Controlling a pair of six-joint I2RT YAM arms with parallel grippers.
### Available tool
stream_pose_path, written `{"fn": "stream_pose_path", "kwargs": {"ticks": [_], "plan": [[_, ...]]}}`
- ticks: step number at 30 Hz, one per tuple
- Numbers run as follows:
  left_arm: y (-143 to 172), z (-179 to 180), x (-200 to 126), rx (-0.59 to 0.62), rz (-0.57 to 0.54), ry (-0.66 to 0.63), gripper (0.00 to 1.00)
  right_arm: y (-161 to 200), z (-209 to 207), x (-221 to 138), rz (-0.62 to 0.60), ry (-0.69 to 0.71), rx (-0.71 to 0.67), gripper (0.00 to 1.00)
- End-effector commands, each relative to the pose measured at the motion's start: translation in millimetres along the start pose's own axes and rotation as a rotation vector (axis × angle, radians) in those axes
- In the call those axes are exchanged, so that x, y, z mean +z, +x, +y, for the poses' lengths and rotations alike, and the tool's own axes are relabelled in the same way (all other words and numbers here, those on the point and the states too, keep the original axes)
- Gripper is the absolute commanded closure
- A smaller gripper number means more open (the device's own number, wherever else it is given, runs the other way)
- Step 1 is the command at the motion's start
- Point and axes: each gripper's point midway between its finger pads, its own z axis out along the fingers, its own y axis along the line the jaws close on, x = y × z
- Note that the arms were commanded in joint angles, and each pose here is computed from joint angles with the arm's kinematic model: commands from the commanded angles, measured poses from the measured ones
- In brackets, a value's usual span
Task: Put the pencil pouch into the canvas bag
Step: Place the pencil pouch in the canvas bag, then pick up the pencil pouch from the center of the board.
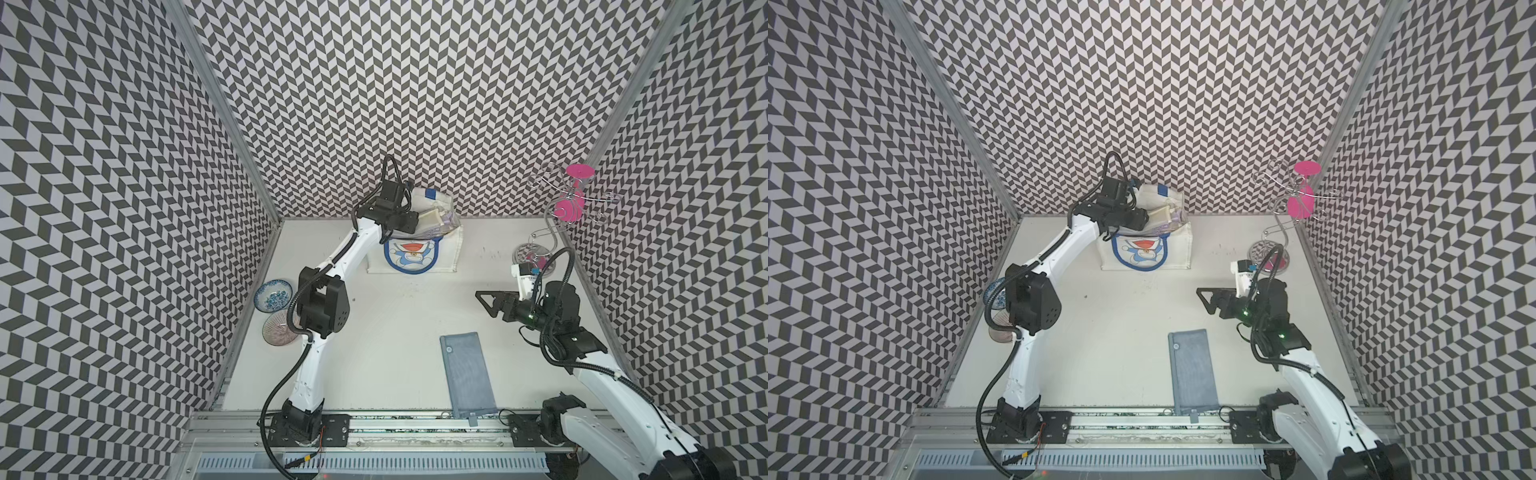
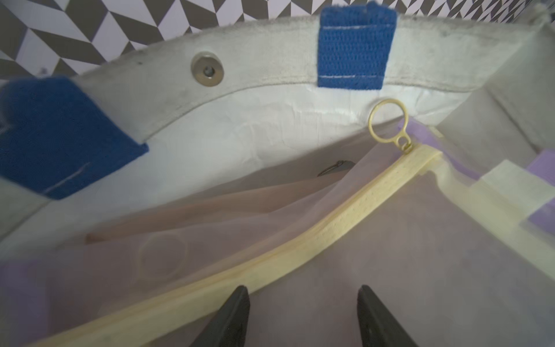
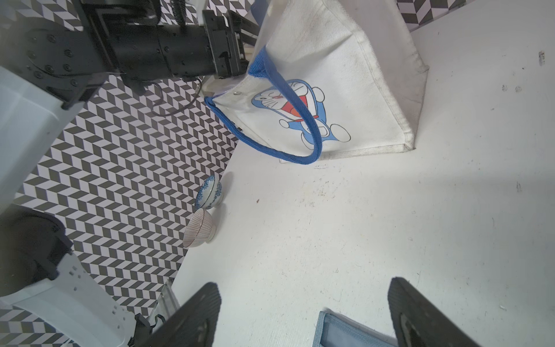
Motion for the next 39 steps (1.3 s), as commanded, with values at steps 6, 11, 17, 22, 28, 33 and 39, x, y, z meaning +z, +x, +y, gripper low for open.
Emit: {"fn": "stream_pose_path", "kwargs": {"ticks": [6, 11, 17, 22, 28, 33, 39], "plan": [[22.7, 7.8, 26.5, -0.004, 0.074, -0.049, 0.42, -8.8, 0.8, 0.8, -0.034, -0.011, -0.034, 0.12], [24.2, 10.7, 28.9, -0.004, 0.079, -0.056, 0.42, -8.4, 0.1, 1.9, -0.03, -0.014, -0.03, 0.13], [-21.4, 4.3, -14.9, 0.015, -0.033, -0.082, 0.38, -5.2, -1.0, 1.2, -0.024, -0.01, -0.025, 0.13], [-57.0, -23.6, -73.7, 0.062, -0.135, -0.077, 0.28, 7.9, -9.2, 2.1, 0.007, 0.009, -0.007, 0.11], [-62.6, -58.6, -143.3, 0.108, -0.217, -0.079, 0.23, 36.4, -19.5, 0.7, 0.101, 0.033, 0.023, 0.11], [-9.8, -112.5, -190.1, 0.087, -0.215, 0.099, 0.18, 66.2, -29.0, -3.0, 0.174, 0.052, 0.074, 0.11], [132.6, -165.7, -212.4, -0.205, -0.064, 0.469, 0.07, 99.6, -40.2, -3.8, 0.22, 0.052, 0.172, 0.11]]}}
